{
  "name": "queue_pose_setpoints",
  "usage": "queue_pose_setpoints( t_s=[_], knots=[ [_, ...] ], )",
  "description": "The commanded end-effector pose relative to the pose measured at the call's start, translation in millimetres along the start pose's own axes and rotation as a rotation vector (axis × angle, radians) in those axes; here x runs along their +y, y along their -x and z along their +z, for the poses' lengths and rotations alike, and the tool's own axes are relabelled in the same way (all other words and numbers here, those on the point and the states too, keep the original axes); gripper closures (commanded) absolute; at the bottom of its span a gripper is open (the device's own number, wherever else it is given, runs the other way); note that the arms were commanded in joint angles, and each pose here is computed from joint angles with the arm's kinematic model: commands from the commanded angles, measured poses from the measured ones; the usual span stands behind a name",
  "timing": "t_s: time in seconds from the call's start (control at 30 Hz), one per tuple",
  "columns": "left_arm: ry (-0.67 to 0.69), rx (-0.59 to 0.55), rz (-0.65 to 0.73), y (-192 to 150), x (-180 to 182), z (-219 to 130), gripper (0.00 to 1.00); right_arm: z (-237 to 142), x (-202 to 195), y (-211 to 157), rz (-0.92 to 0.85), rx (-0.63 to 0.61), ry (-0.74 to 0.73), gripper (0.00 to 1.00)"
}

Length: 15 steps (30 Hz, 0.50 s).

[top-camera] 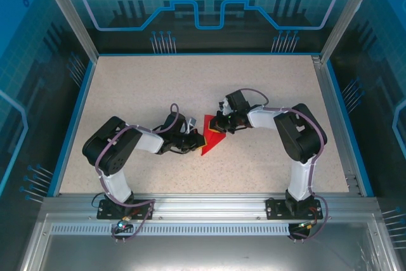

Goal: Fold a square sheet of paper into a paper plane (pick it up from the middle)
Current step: Fourth fold the wing at the center of the table.

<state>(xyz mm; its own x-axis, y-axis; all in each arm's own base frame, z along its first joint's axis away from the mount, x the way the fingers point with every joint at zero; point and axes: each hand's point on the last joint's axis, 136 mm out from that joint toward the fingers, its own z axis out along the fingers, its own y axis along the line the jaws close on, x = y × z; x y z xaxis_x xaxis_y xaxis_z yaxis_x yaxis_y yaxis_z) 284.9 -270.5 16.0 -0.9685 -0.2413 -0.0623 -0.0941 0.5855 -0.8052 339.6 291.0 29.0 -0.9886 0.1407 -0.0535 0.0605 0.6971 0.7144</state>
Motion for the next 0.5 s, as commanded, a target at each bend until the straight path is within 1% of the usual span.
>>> queue_pose_setpoints(
  t_s=[0.0, 0.4, 0.47],
  knots=[
    [0.05, 0.02, -0.048, -6, 21, 3, 1.0, 4, -8, 3, 0.016, 0.013, -0.014, 0.96],
    [0.059, 0.032, -0.069, -9, 26, 5, 1.0, 9, -17, 3, 0.023, 0.024, -0.045, 0.96],
    [0.053, 0.037, -0.064, -9, 24, 5, 0.98, 9, -20, 2, 0.023, 0.03, -0.054, 0.96]
  ],
)
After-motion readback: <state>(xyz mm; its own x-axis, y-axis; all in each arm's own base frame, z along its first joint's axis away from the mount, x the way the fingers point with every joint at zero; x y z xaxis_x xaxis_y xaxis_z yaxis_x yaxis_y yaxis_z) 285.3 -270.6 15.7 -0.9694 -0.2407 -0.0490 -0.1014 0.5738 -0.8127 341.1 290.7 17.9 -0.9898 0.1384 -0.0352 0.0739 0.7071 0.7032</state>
